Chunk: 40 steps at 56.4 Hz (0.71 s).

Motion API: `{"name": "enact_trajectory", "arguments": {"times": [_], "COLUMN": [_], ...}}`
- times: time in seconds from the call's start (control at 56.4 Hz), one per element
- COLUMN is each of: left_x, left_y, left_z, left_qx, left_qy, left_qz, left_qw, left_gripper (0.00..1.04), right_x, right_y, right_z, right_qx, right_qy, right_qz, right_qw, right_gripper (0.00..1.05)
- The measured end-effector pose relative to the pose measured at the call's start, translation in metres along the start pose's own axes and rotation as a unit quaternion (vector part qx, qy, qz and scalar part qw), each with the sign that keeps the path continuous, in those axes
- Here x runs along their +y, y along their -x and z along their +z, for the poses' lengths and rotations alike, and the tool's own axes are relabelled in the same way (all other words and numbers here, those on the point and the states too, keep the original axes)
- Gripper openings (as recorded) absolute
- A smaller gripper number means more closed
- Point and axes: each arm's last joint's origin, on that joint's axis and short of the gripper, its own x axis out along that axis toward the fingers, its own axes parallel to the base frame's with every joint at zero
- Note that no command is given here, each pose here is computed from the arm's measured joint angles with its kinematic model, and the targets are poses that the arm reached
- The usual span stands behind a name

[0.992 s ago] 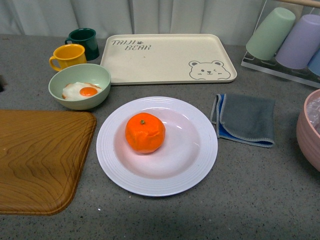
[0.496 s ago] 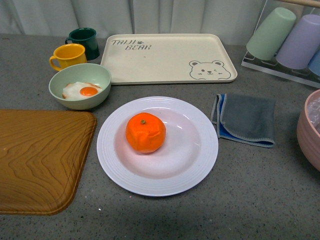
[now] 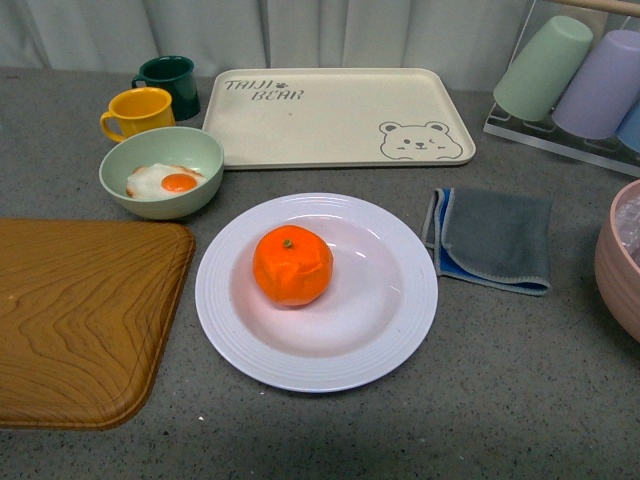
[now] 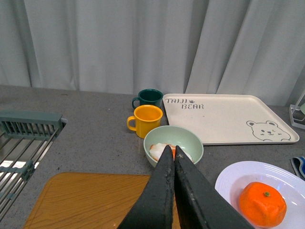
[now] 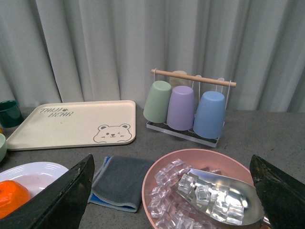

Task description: Place orange and plate with both arms

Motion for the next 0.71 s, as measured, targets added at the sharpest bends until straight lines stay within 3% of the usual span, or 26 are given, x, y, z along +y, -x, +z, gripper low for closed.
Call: {"name": "enact_trajectory", "arguments": {"times": [0.709], "left_x": [0.0], "left_y": [0.019], "left_z": [0.002], "left_qx": [-0.004], "left_qy": [0.0], "left_qz": [0.0], "left_qw": [1.0], "left_gripper": [0.04], "right_x": [0.0], "right_y": [0.0], "right_z": [0.0], "right_qx": [0.0], "right_qy": [0.0], "right_qz": [0.0], "right_qw": [1.0], "right_gripper": [0.95]}}
